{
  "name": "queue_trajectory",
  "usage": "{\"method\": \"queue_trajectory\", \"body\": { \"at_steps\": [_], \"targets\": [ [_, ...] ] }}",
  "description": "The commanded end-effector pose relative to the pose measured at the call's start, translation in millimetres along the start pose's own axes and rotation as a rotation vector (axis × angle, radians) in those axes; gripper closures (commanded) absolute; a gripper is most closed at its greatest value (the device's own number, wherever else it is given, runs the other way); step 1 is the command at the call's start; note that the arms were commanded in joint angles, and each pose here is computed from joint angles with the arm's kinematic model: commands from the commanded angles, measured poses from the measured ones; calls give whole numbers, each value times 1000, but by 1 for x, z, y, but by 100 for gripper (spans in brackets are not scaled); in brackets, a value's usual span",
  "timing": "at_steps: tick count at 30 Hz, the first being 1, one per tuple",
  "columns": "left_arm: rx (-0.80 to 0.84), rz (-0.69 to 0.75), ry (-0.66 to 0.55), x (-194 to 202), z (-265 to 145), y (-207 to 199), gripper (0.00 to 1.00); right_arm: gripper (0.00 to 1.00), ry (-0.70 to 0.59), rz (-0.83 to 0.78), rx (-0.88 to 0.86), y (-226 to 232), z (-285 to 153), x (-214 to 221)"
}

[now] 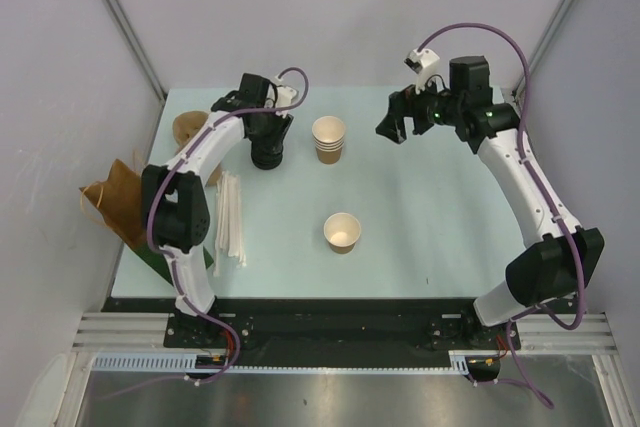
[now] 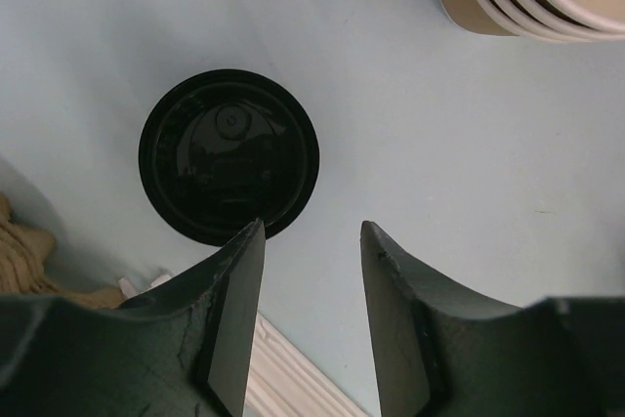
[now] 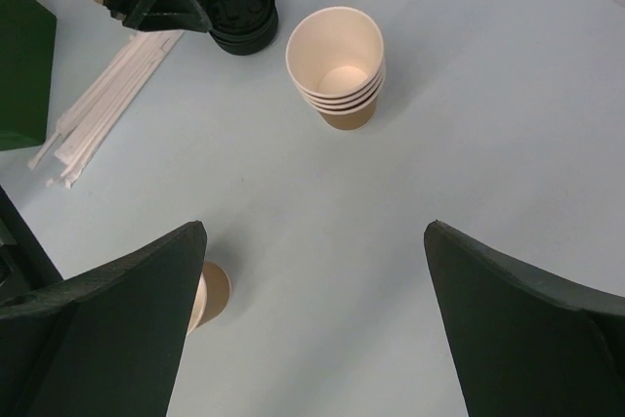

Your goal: Pack the takeout coffee

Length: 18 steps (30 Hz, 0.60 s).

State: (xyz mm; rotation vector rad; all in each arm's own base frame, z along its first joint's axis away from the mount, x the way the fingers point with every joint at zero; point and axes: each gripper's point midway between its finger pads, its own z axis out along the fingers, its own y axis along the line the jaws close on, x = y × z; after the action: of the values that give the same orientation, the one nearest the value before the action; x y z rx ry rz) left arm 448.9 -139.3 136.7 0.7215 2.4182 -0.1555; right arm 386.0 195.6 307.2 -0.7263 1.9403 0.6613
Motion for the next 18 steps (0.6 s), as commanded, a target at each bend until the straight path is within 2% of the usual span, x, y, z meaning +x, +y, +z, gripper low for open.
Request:
{"method": "queue_trajectory", "body": {
  "at_steps": [1,18],
  "targets": [
    [32,57,-18,-17,6,-1,53,0,-52,26,-48,2,-11,-14],
    [18,51,43,-11,53,8,60,0,-37,58,-71,-1,-9,-7]
  ]
}}
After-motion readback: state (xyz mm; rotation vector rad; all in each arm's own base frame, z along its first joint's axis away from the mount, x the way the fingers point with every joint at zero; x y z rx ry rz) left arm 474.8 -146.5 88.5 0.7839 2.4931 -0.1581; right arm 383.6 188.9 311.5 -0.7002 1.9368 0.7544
